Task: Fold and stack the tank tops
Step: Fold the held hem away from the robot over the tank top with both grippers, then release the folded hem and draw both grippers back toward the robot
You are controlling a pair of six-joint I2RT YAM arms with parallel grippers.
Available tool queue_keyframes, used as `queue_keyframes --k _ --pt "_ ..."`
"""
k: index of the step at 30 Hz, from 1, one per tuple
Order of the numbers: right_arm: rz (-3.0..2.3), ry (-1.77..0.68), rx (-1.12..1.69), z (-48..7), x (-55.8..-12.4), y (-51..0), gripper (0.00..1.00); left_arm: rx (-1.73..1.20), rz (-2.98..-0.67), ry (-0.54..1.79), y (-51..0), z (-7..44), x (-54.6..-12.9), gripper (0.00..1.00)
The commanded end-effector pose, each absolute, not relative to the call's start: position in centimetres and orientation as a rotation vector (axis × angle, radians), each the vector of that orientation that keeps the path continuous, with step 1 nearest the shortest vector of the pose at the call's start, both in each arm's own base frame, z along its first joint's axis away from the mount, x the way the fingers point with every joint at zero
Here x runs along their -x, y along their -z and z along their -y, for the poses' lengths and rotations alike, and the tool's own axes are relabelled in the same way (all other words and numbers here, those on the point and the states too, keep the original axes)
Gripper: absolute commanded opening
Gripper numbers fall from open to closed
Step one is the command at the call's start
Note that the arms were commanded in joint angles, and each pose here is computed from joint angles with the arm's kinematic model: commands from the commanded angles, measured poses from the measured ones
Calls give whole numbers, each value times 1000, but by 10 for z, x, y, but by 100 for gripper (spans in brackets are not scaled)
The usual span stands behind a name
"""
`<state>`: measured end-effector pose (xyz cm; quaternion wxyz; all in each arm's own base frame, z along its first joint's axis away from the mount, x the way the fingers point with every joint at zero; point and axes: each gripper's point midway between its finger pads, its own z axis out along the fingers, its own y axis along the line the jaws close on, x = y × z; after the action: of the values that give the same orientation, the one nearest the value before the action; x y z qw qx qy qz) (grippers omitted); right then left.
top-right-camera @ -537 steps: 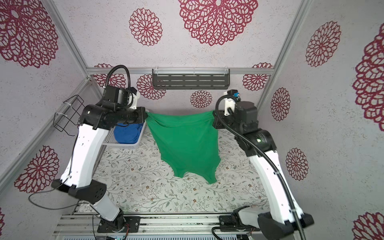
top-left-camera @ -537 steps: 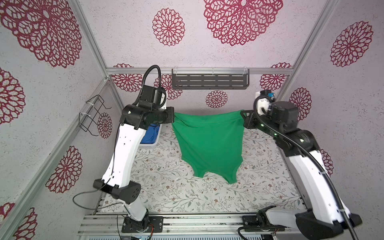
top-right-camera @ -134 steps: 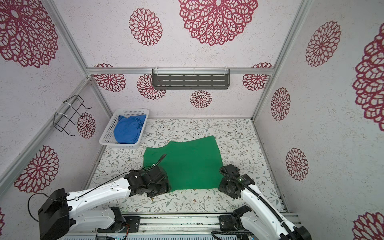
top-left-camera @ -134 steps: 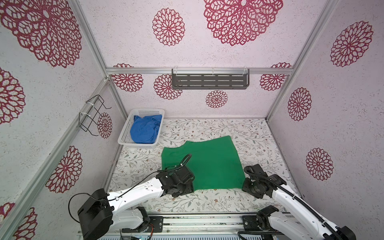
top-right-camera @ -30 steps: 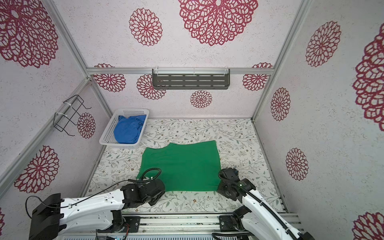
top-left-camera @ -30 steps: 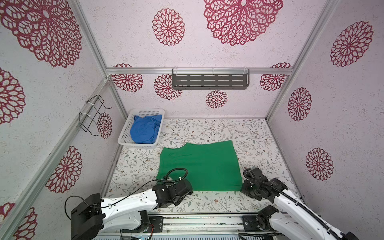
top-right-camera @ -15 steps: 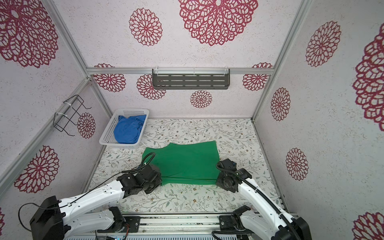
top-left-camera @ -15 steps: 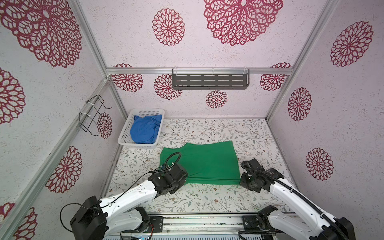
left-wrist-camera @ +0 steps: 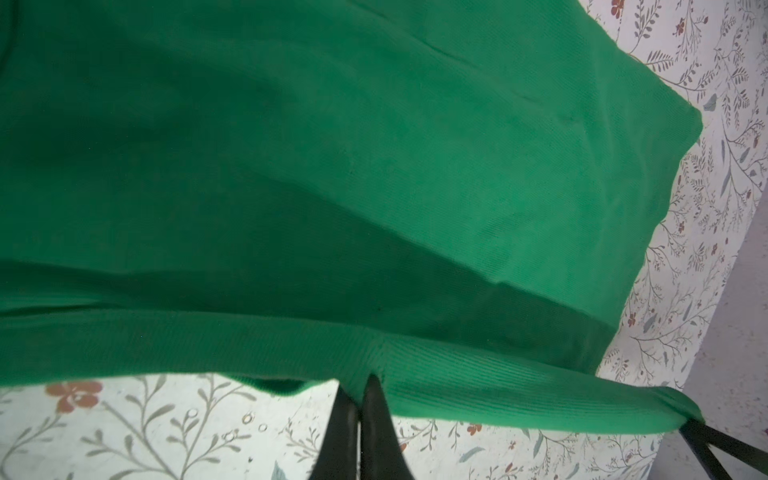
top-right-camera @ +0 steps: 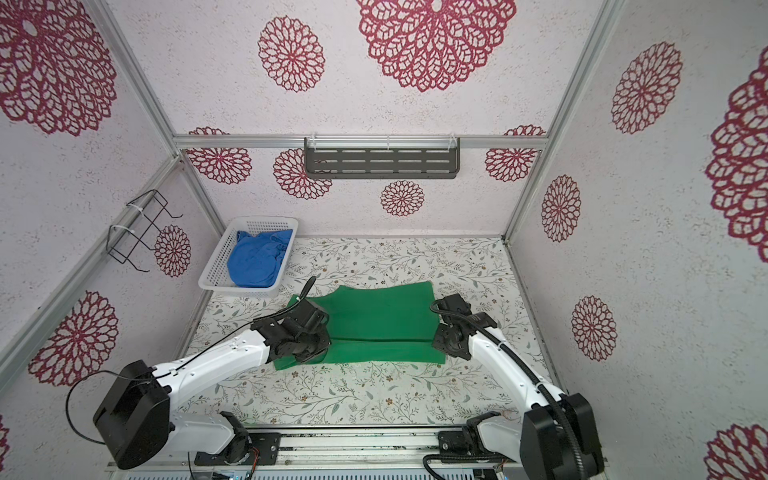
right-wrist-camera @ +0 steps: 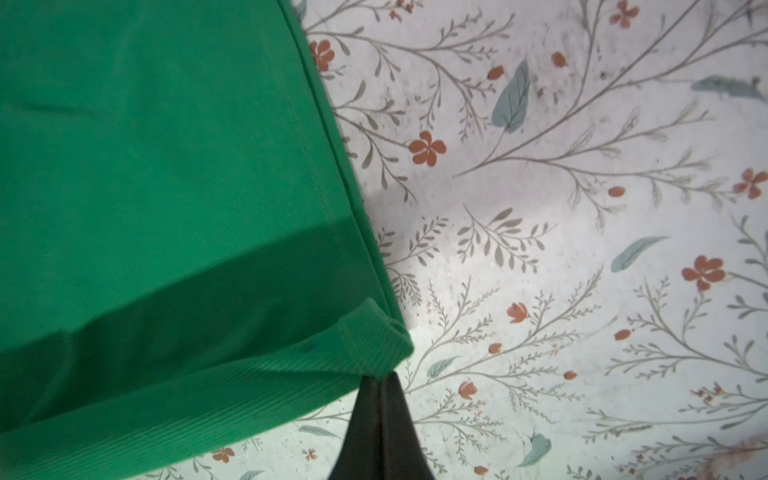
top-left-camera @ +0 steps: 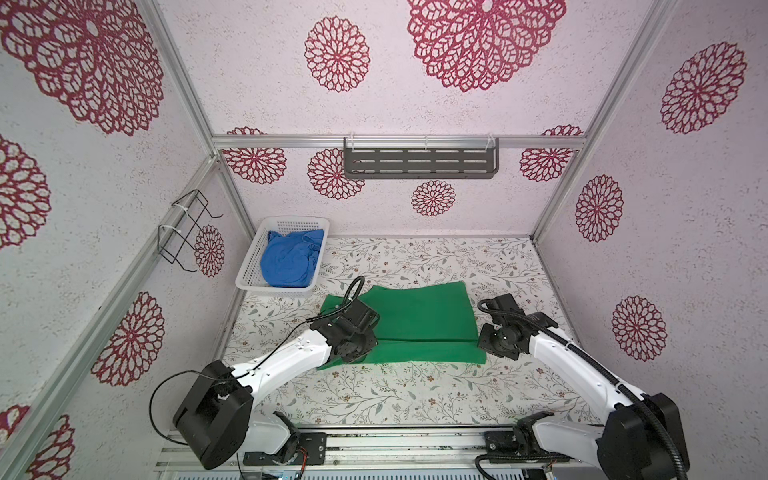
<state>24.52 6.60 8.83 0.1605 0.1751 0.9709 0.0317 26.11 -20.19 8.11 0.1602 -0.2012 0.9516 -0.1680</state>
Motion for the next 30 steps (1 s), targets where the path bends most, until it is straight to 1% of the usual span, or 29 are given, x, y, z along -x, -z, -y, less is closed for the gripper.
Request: queue_keyframes --k 1,7,12,16,17,18,19,20,22,24,25,26,27,30 --pt "-2736 -12 -455 -54 -263 -97 0 474 -2762 418 -79 195 -271 0" --pt "-2748 -1 -423 -53 -285 -92 0 428 -2808 388 -70 191 -292 0" --pt "-2772 -8 -399 -57 -304 -82 0 378 -2844 340 -62 187 -311 3" --pt "-2780 1 -379 -59 -323 -77 0 349 -2864 355 -60 189 -329 7" --pt "-2778 4 -375 -59 -330 -77 0 337 -2872 352 -60 190 -333 10" --pt "-2776 10 -369 -59 -336 -78 0 321 -2878 350 -61 190 -338 17" --pt "-2775 13 -363 -59 -342 -79 0 304 -2885 352 -61 192 -341 26" --pt "-2772 18 -358 -59 -348 -82 4 283 -2893 355 -64 193 -343 35" --pt "-2754 24 -340 -59 -358 -91 16 251 -2889 352 -73 191 -347 50" --pt "-2731 36 -325 -58 -366 -106 29 218 -2875 340 -88 186 -347 61" --pt "-2720 39 -321 -57 -367 -113 32 211 -2867 323 -95 181 -346 63" --pt "-2709 37 -318 -57 -367 -120 33 204 -2857 295 -104 174 -343 64" --pt "-2697 26 -315 -57 -366 -127 37 202 -2848 259 -111 167 -338 64" --pt "-2670 -43 -320 -60 -352 -139 38 227 -2813 181 -130 141 -314 62"
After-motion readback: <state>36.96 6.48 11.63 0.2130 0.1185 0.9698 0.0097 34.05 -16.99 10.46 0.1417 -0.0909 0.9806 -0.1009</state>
